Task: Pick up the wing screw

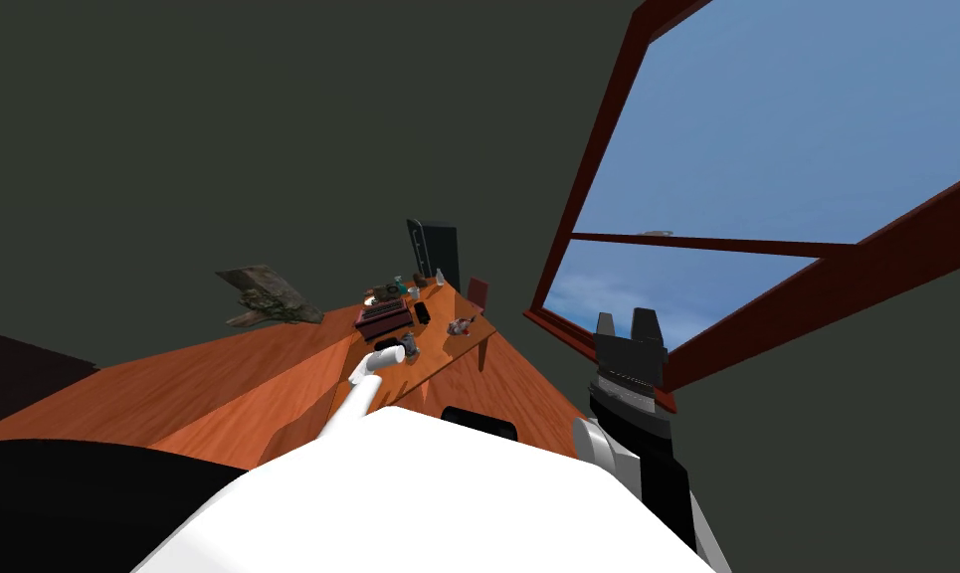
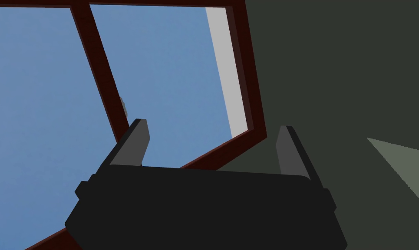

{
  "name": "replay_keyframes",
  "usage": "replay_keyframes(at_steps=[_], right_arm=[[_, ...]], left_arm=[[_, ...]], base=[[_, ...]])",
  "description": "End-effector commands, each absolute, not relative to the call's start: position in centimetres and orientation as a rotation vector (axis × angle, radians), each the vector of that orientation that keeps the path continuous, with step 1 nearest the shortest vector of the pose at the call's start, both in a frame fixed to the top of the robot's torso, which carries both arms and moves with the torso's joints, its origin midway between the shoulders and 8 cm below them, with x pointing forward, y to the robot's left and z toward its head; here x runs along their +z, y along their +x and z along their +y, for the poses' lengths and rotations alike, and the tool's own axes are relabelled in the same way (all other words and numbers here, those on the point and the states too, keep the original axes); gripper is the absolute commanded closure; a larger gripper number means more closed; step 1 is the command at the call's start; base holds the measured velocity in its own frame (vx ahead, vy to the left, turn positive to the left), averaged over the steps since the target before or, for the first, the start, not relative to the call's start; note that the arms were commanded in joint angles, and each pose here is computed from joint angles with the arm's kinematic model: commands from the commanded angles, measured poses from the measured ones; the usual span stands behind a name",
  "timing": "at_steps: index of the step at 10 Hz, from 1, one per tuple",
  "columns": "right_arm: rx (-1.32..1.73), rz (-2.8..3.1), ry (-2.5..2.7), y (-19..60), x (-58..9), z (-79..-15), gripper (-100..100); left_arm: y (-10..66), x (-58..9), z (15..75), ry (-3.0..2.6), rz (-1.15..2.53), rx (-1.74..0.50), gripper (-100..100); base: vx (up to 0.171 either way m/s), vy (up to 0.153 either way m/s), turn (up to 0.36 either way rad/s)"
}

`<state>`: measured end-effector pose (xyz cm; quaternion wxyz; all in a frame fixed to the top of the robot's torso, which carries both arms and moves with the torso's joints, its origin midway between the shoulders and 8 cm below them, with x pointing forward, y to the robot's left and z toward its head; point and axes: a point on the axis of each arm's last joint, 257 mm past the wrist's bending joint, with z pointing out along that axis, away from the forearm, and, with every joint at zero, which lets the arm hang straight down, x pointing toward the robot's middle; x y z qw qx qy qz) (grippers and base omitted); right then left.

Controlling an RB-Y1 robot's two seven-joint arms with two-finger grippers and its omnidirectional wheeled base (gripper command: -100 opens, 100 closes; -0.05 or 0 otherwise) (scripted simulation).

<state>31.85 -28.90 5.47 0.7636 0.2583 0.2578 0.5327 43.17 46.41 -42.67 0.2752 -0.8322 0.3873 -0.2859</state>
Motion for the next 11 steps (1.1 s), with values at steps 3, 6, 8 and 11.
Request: replay_keyframes(at_steps=[3,6,8,11], right_arm=[[1.158,0.561,0.562,31.8,5.5,-28.9,0],[1.158,0.561,0.562,31.8,5.5,-28.9,0],[1.158,0.561,0.562,31.8,5.5,-28.9,0],[1.158,0.561,0.562,31.8,5.5,-28.9,0]], left_arm=[[41.5,-45.7,46.5,-2.403,0.983,-0.724,-100],[40.3,-47.3,46.5,-2.511,0.933,-0.695,-100],[39.2,-48.7,46.5,-2.599,0.887,-0.666,-100],[38.3,-49.7,46.4,-2.673,0.842,-0.644,-100]], base=[[0.003,0.026,-0.053],[0.004,0.022,-0.041],[0.015,0.038,-0.051],[0.013,0.025,-0.024]])
